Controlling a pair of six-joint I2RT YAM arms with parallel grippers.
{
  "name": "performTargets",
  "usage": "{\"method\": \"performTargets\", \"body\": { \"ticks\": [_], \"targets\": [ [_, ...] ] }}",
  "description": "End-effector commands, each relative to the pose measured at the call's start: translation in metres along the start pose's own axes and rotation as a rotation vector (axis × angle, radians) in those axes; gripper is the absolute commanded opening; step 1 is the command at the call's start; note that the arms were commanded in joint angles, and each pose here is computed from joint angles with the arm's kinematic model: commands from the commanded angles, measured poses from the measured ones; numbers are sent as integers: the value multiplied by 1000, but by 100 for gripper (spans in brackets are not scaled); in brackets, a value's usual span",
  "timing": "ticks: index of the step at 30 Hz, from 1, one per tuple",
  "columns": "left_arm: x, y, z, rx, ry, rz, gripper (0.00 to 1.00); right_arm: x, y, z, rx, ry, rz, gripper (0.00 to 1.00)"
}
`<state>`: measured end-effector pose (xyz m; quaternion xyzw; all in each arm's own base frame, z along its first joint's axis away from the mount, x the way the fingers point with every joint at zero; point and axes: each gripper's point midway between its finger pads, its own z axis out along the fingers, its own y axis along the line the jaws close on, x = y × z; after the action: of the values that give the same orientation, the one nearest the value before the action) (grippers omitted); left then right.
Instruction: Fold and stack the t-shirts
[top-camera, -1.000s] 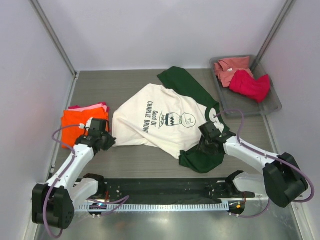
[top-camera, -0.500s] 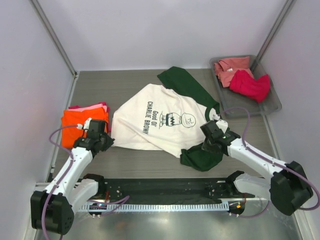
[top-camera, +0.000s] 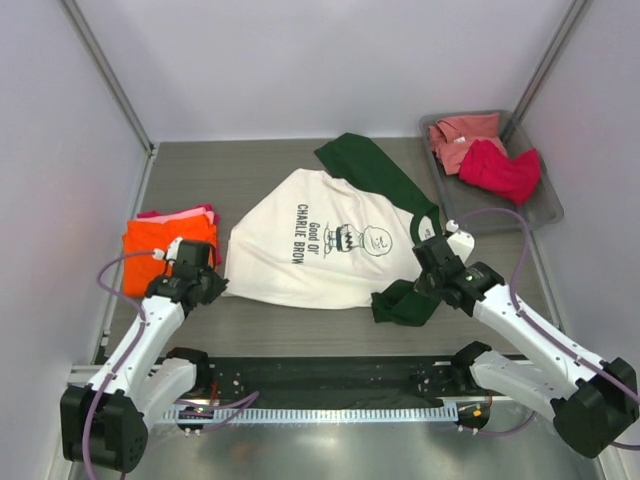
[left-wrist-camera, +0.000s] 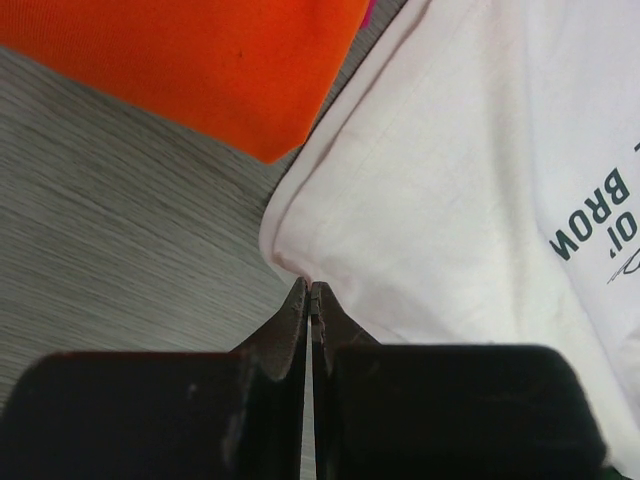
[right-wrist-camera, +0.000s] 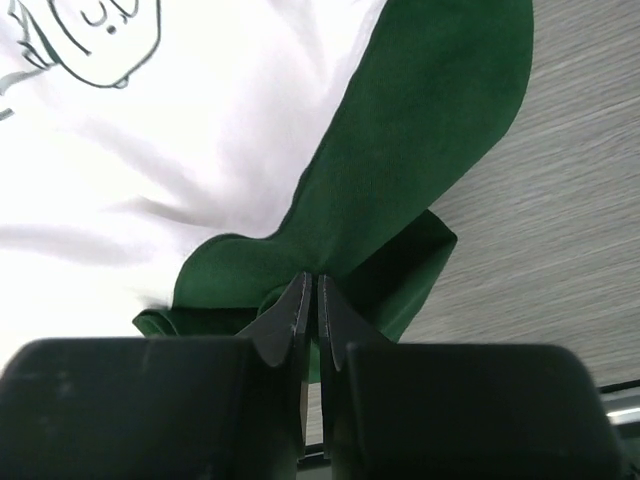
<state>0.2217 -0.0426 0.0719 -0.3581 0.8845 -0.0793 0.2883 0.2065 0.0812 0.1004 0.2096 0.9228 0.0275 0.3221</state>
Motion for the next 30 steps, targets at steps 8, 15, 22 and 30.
{"method": "performTargets", "body": {
  "ticks": [8,15,22,30],
  "targets": [
    [-34,-10,-27,6,-116,-36,0,7,29,30,-27,52,-42,8],
    [-61,-11,-8,-56,-101,-108,0,-19,58,57,14,11,-55,6],
    [-64,-4,4,-99,-94,-122,0,-12,64,64,4,54,-89,47],
    [-64,0,0,-73,-134,-137,0,2,43,51,-20,56,-95,46]
  ]
}}
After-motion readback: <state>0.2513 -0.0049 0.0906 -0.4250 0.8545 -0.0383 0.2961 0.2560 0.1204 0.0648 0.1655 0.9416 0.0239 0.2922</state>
